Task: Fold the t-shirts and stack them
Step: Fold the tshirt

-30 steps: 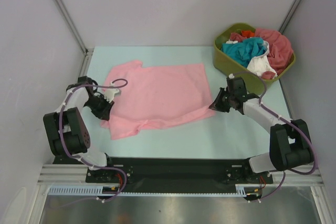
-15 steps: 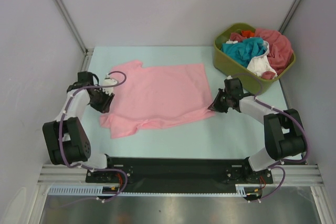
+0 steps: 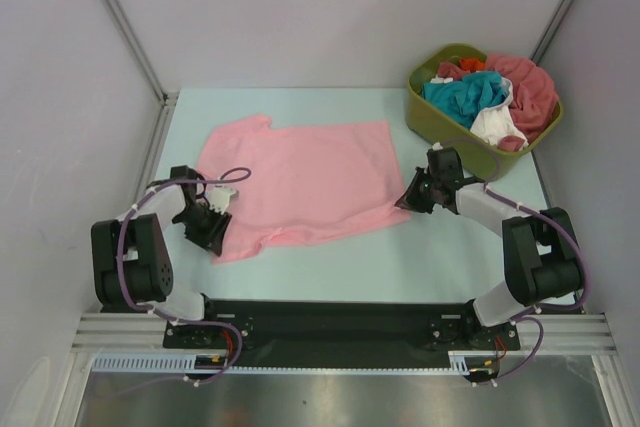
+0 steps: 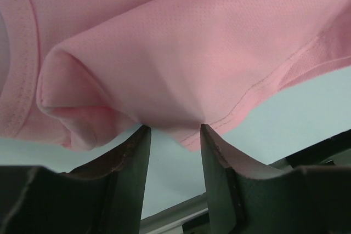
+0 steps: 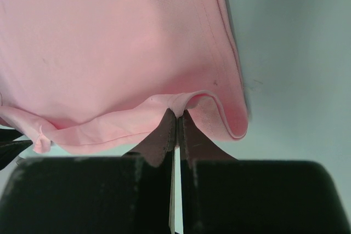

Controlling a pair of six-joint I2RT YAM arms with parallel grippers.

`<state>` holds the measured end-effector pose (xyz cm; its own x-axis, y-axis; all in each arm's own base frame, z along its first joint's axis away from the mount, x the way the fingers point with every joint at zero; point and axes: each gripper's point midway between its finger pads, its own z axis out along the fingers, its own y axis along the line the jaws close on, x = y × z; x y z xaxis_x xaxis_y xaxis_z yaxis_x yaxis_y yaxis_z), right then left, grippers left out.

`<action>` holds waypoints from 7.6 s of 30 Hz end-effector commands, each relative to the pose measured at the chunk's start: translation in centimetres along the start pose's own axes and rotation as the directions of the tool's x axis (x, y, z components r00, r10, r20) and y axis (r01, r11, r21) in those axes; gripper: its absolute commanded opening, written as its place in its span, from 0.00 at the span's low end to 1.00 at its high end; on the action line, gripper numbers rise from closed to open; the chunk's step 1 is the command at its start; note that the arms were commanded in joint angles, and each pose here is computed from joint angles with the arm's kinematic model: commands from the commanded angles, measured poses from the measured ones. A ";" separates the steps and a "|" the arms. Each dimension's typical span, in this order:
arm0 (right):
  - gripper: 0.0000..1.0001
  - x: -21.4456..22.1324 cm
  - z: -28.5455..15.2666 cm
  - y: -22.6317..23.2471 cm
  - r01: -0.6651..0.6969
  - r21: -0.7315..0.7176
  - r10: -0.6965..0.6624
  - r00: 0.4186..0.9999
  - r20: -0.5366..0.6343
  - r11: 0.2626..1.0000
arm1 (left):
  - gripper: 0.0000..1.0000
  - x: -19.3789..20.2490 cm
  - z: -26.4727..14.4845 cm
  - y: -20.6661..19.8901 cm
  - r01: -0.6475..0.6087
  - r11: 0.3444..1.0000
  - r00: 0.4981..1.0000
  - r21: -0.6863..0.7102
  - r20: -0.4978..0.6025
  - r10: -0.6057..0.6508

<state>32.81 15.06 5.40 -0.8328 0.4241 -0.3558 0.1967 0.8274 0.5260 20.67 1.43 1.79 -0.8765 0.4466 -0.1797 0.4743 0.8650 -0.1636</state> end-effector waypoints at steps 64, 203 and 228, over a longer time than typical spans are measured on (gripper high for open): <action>0.62 -11.2 4.0 2.5 0.018 0.050 -0.026 0.988 0.154 0.999 | 0.39 -19.9 -6.3 11.6 0.205 0.974 0.899 -0.101 0.413 -0.146; 0.57 -13.6 7.3 -4.0 0.207 0.438 -0.234 0.972 0.006 0.875 | 0.00 -31.0 -7.6 4.9 -0.018 0.989 0.803 0.150 0.591 -0.075; 0.59 -16.7 1.3 0.7 0.085 0.505 -0.298 0.885 0.357 0.859 | 0.00 -29.1 -6.9 5.3 -0.046 0.995 0.825 0.087 0.565 -0.012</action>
<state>47.46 10.22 8.75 -0.7064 0.1862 -0.6829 0.2528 0.9675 0.0024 47.94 -5.95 11.31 -0.7350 0.1847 -0.6525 0.4764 0.8254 -0.3029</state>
